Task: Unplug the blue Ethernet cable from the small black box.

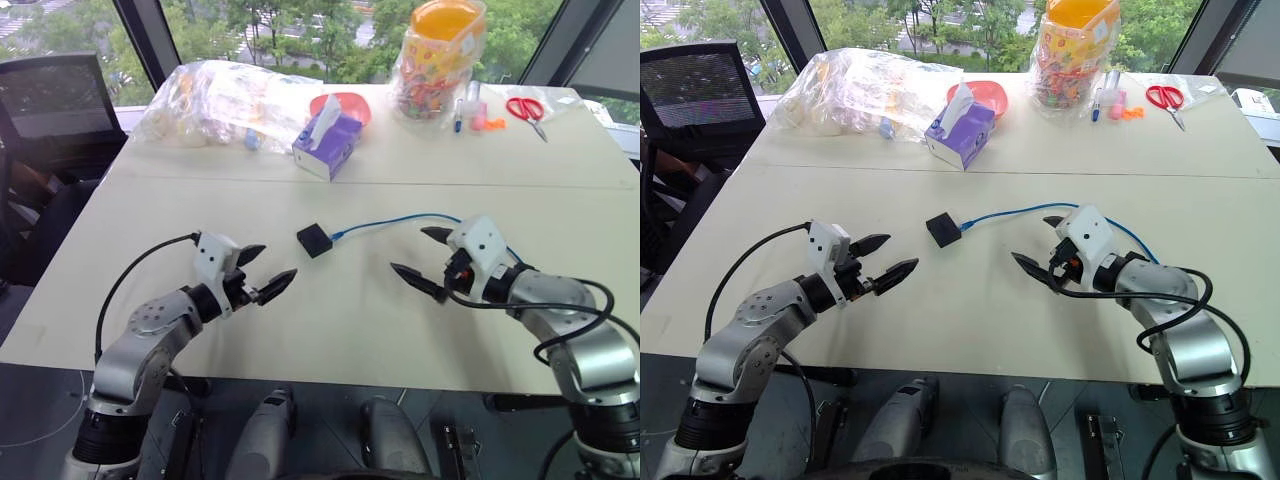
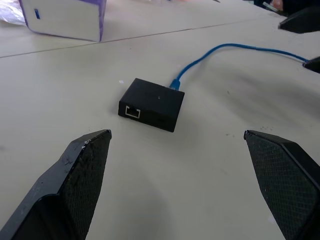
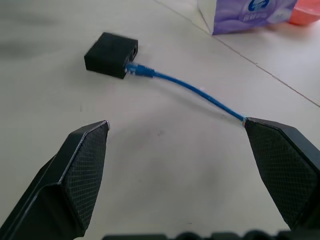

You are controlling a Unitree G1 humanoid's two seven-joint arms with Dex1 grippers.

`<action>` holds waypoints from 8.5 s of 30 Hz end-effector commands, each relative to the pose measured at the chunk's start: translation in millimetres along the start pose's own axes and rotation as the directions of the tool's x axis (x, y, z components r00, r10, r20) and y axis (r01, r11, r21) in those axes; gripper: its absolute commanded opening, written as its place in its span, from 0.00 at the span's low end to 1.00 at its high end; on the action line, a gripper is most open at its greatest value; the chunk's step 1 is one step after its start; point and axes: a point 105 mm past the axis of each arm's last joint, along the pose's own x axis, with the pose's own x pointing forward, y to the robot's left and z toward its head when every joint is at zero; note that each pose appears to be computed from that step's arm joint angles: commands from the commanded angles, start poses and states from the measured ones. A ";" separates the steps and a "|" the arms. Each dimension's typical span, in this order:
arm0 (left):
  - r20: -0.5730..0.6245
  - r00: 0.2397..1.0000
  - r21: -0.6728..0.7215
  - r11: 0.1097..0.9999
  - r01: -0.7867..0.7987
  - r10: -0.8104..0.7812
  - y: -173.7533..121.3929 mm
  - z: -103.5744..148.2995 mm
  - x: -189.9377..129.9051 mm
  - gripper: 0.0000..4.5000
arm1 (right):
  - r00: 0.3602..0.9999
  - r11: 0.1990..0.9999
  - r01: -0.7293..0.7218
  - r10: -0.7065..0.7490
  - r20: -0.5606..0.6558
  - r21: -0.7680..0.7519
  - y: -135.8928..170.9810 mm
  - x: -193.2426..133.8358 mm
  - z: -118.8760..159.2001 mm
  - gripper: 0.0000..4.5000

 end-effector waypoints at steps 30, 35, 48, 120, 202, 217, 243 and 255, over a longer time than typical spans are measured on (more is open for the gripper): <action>0.086 0.995 0.017 0.999 -0.043 0.042 16.2 33.0 -8.0 0.99 | 0.732 0.710 -0.635 0.428 -0.530 -0.305 -8.9 152.9 64.0 1.00; 0.090 0.993 0.017 0.996 -0.084 0.082 13.6 29.4 -15.1 0.99 | 0.732 0.690 -0.639 0.412 -0.543 -0.339 0.6 163.1 65.3 1.00; 0.104 0.984 0.026 0.989 -0.147 0.144 11.9 26.6 -23.1 1.00 | 0.718 0.661 -0.655 0.393 -0.575 -0.366 16.3 174.4 55.1 0.81; 0.036 0.933 -0.054 0.932 0.358 -0.357 -10.8 64.4 30.8 0.11 | 0.928 0.405 0.200 0.213 0.305 -0.892 56.3 75.2 98.3 0.52; 0.033 0.800 0.059 0.801 0.596 -0.599 -40.0 90.9 0.8 0.11 | 0.656 0.647 -0.754 0.739 0.153 0.109 48.2 44.8 117.6 0.33; 0.021 0.797 0.073 0.796 0.601 -0.603 -38.9 87.9 0.1 0.11 | 0.642 0.633 -0.767 0.753 0.145 0.107 52.7 45.1 116.5 0.02; 0.034 0.798 0.052 0.799 0.600 -0.602 -41.2 85.6 -11.6 0.11 | 0.855 0.796 -0.519 0.492 0.166 0.313 -30.2 47.5 95.6 0.02; 0.073 0.934 0.230 0.917 0.326 -0.350 3.0 67.3 33.4 0.11 | 0.982 0.968 0.188 -0.186 -0.024 0.166 -111.9 97.8 32.6 0.02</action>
